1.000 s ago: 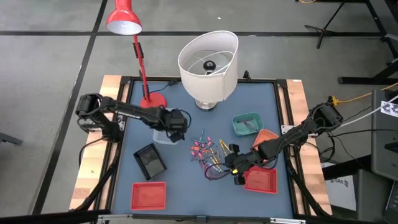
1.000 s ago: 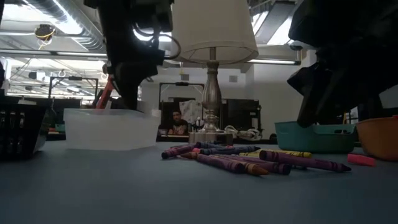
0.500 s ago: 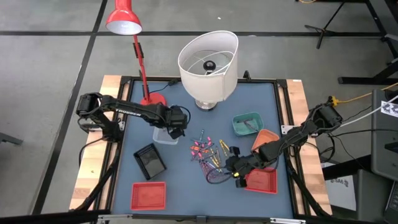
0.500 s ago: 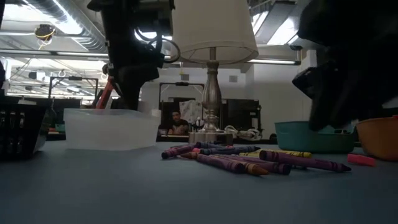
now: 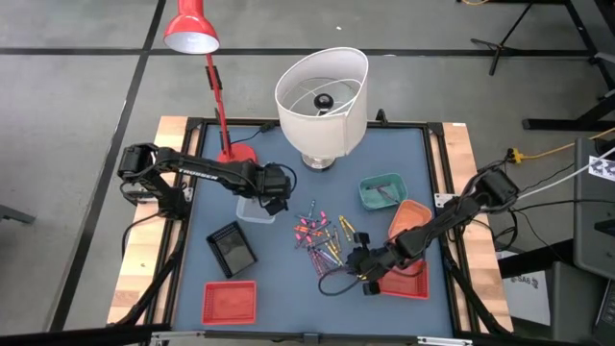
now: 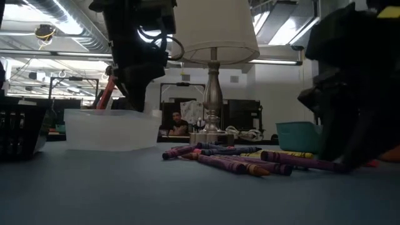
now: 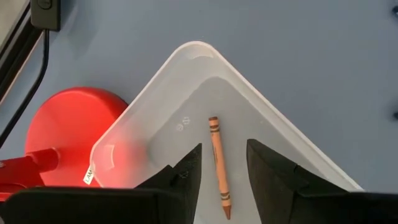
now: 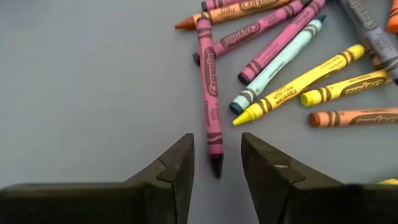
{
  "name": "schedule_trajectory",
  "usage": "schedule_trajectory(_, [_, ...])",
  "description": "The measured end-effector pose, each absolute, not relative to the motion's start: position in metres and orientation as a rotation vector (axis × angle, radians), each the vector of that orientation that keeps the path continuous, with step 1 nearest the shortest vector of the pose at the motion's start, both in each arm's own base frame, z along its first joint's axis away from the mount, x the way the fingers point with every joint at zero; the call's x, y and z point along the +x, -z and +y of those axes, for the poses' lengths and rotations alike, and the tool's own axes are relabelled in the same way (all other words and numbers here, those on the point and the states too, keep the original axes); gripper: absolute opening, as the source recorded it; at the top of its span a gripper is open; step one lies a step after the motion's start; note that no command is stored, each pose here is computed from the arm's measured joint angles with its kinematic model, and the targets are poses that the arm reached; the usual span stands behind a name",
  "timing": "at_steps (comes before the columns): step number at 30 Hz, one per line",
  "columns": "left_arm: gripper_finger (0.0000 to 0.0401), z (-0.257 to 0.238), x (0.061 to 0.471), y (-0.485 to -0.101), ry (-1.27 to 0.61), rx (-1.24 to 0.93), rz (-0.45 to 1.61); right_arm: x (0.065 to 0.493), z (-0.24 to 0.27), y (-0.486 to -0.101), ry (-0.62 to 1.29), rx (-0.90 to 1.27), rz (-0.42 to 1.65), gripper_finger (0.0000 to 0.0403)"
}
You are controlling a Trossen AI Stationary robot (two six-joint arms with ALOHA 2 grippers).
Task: Sort crayons
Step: Put the violet crayon into the green bin
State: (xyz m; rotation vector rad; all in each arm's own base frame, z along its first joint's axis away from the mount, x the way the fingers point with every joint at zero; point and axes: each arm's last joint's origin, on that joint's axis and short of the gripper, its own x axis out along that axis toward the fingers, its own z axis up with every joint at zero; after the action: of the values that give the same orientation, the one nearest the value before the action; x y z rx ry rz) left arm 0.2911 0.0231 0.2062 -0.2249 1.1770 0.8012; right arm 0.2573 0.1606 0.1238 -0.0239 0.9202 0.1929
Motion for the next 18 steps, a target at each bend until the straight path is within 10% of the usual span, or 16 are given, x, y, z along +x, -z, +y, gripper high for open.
schedule_trajectory(18, [0.0110, 0.0230, 0.2928, -0.2065, -0.797, -0.233, 1.160, 0.2583, 0.1612, -0.1153, -0.186, -0.035, 0.944, 0.0130])
